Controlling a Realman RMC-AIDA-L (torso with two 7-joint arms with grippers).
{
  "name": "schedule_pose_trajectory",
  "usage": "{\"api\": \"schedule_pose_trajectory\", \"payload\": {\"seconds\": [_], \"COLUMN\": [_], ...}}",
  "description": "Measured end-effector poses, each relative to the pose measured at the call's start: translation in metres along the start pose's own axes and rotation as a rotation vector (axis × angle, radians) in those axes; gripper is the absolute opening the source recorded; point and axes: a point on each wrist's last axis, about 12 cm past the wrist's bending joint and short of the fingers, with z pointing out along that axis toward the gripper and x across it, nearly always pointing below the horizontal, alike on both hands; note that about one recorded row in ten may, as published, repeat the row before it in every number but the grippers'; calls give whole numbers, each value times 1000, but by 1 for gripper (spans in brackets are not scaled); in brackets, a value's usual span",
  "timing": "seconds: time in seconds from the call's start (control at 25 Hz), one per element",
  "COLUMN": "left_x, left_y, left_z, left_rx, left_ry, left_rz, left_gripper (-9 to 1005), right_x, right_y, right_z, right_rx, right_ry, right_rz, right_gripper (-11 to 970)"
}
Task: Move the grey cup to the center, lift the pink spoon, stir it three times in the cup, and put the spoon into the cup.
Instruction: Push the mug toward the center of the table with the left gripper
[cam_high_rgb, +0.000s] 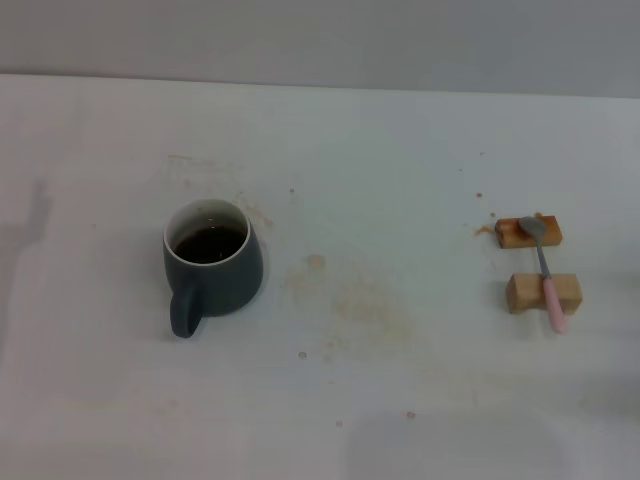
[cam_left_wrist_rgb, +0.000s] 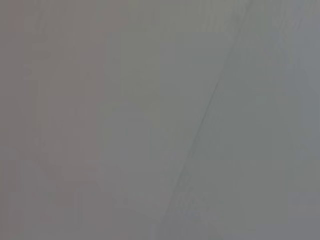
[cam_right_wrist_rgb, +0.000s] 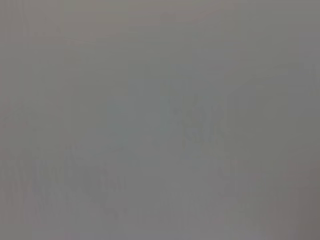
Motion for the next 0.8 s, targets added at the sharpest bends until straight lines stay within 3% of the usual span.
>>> {"api": "schedule_pose_trajectory", "payload": {"seconds": [0.8], "left_x": [1], "left_y": [-1], "left_z": [0], "left_rx": [26], "left_ry": [22], "left_rz": [29], "left_gripper": [752], "right_x": [-1], "right_y": [0], "right_z": [2], "right_rx": [-1], "right_ry": [-4], "right_rz": [26], "right_gripper": [622]}}
